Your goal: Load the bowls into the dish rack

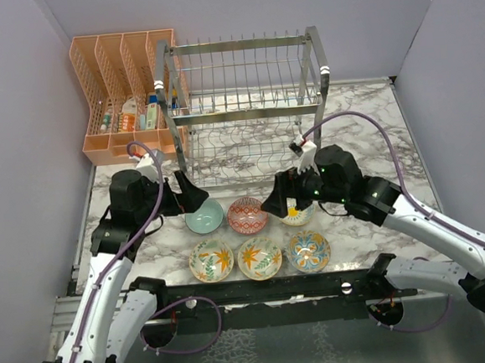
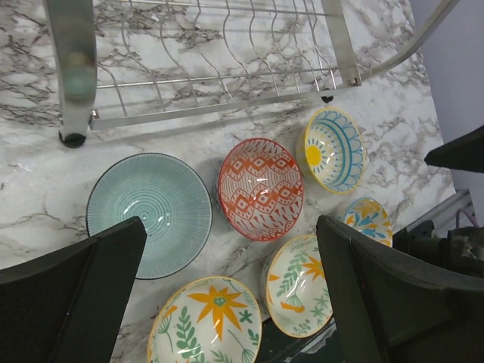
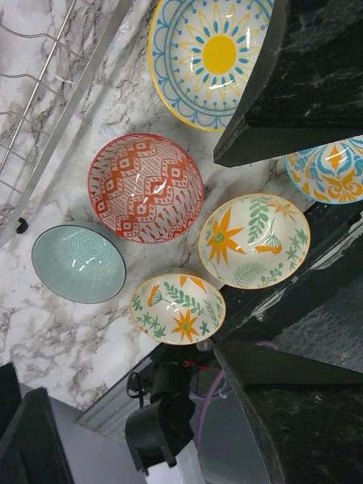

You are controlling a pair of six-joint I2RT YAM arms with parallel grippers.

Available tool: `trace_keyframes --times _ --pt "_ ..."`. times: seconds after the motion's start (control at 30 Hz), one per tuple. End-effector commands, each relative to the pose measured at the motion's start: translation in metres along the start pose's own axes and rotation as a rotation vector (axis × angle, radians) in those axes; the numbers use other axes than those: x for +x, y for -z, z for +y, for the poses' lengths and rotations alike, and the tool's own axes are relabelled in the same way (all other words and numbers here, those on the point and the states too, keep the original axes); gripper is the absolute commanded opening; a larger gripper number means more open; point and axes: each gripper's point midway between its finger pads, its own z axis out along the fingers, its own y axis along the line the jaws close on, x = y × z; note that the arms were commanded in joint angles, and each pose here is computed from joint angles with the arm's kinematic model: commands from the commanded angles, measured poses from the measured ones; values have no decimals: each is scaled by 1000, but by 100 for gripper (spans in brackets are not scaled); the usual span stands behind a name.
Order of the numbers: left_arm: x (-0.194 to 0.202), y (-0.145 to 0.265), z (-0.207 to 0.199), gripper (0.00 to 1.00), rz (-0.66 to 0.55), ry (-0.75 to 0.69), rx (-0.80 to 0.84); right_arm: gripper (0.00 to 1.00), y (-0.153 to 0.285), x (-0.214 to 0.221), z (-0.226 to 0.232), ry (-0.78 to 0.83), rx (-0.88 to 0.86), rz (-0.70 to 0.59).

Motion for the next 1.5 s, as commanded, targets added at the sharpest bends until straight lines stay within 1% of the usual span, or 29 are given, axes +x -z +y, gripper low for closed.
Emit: trace_keyframes --times 0.0,0.13,0.27,0.57,0.77,1.03,1.13,1.2,1.3,1.47 --pt "-11 11 8 100 -86 -61 -67 100 -10 26 -24 10 160 51" --pt "-13 15 13 99 -111 -69 -98 100 -12 48 -48 22 274 117" --pt "-13 20 21 99 -124 -76 -144 100 -10 56 -68 52 370 152" --pt "-17 23 19 99 -156 -76 -142 90 -22 77 -89 113 485 254" --pt "-17 21 21 99 -154 -82 -147 79 -35 88 -98 147 511 310" --pt "-17 20 19 99 -157 -85 -135 75 -54 80 -104 214 534 326" --pt "-17 21 19 99 -159 -85 -135 72 -59 76 -106 220 546 321" --pt "-17 21 19 99 -160 -84 -133 69 -63 77 -108 222 552 329" --pt "-16 22 19 99 -160 -84 -132 61 -70 83 -110 225 547 349" --pt "-16 22 19 99 -160 -83 -133 60 -79 89 -111 225 533 368"
